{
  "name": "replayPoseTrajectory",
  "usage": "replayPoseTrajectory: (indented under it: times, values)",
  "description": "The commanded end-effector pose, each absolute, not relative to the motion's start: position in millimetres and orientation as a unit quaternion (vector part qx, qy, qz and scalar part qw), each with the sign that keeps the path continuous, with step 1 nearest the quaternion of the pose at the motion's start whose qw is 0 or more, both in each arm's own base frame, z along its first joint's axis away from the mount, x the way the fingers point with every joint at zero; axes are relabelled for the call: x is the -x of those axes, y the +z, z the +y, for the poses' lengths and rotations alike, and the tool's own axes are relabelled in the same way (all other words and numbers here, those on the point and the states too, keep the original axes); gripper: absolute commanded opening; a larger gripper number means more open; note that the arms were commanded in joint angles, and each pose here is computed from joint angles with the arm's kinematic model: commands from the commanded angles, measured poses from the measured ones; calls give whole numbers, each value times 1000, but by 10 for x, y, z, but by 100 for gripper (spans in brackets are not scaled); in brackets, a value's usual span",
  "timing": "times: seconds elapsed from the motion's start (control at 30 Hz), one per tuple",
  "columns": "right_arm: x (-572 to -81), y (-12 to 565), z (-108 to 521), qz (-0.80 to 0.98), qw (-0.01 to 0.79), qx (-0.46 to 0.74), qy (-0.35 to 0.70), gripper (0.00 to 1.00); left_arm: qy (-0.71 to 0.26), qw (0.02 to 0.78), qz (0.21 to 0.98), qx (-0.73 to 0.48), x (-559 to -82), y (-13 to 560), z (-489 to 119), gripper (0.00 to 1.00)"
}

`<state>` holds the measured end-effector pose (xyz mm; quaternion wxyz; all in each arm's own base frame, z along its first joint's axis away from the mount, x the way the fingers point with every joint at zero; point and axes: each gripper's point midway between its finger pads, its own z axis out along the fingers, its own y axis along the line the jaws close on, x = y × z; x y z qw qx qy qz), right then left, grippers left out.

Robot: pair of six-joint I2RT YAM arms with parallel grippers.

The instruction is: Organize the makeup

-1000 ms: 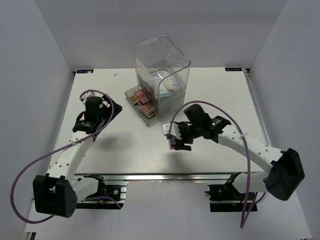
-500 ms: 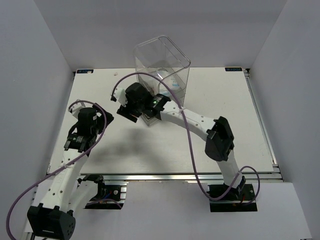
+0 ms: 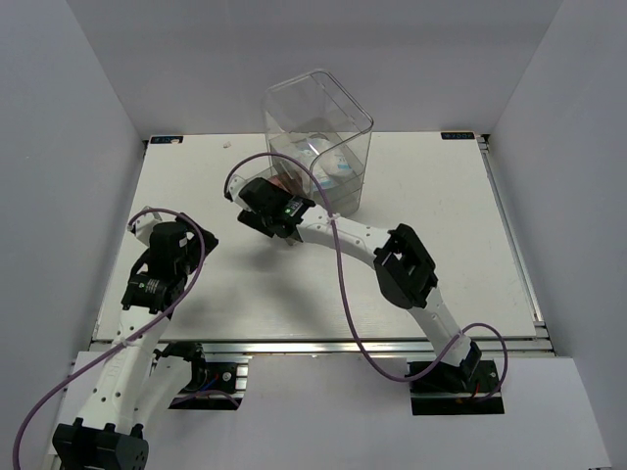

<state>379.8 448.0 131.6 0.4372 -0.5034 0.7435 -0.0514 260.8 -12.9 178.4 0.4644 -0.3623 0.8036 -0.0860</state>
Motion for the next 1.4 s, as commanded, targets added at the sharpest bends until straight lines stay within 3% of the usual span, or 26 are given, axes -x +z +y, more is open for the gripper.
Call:
replayPoseTrajectory:
  times: [0.0, 0.2, 0.27, 0.3, 0.33, 0.37, 0.47, 0.5, 0.57, 0.6, 0.7, 0.73, 0.93, 0.97, 1.23, 1.37]
  values:
    - [-4063, 1484, 4426, 735, 477, 475, -86, 0, -80, 465, 800, 370, -2596, 1761, -88, 98]
    - [-4110, 1342, 4317, 738, 465, 479, -102, 0, -82, 465, 800, 371, -2615, 1763, -97, 98]
    - [-4116, 1310, 4311, 739, 463, 479, -100, 5, -83, 465, 800, 371, -2624, 1768, -101, 98]
    - [-4116, 1298, 4303, 740, 461, 480, -100, 8, -84, 465, 800, 371, -2631, 1770, -105, 98]
    - [-4112, 1284, 4306, 740, 460, 481, -99, 24, -84, 464, 800, 370, -2635, 1765, -108, 98]
    - [-4097, 1267, 4317, 741, 458, 483, -96, 31, -84, 463, 801, 370, -2639, 1764, -111, 98]
    - [-4075, 1230, 4321, 743, 452, 486, -91, 40, -86, 462, 801, 371, -2649, 1765, -119, 98]
    - [-4076, 1232, 4313, 744, 451, 485, -90, 50, -86, 463, 800, 371, -2654, 1771, -117, 98]
    - [-4054, 1224, 4320, 745, 448, 487, -87, 52, -88, 465, 799, 371, -2657, 1789, -118, 98]
    - [-4052, 1226, 4318, 745, 448, 486, -86, 62, -87, 464, 799, 372, -2661, 1788, -119, 98]
    - [-4051, 1233, 4315, 745, 449, 486, -86, 66, -89, 464, 799, 372, -2670, 1782, -126, 98]
    - [-4052, 1229, 4308, 745, 449, 486, -88, 74, -89, 463, 800, 372, -2673, 1781, -129, 98]
    - [-4050, 1264, 4310, 743, 451, 487, -87, 80, -93, 463, 800, 371, -2705, 1786, -145, 98]
    - [-4051, 1264, 4303, 743, 451, 487, -88, 89, -93, 463, 800, 370, -2711, 1788, -148, 98]
    - [-4041, 1323, 4301, 742, 454, 487, -82, 89, -96, 462, 800, 370, -2721, 1789, -159, 98]
    - [-3871, 1483, 4420, 730, 443, 520, -25, 87, -104, 464, 799, 367, -2741, 1806, -186, 98]
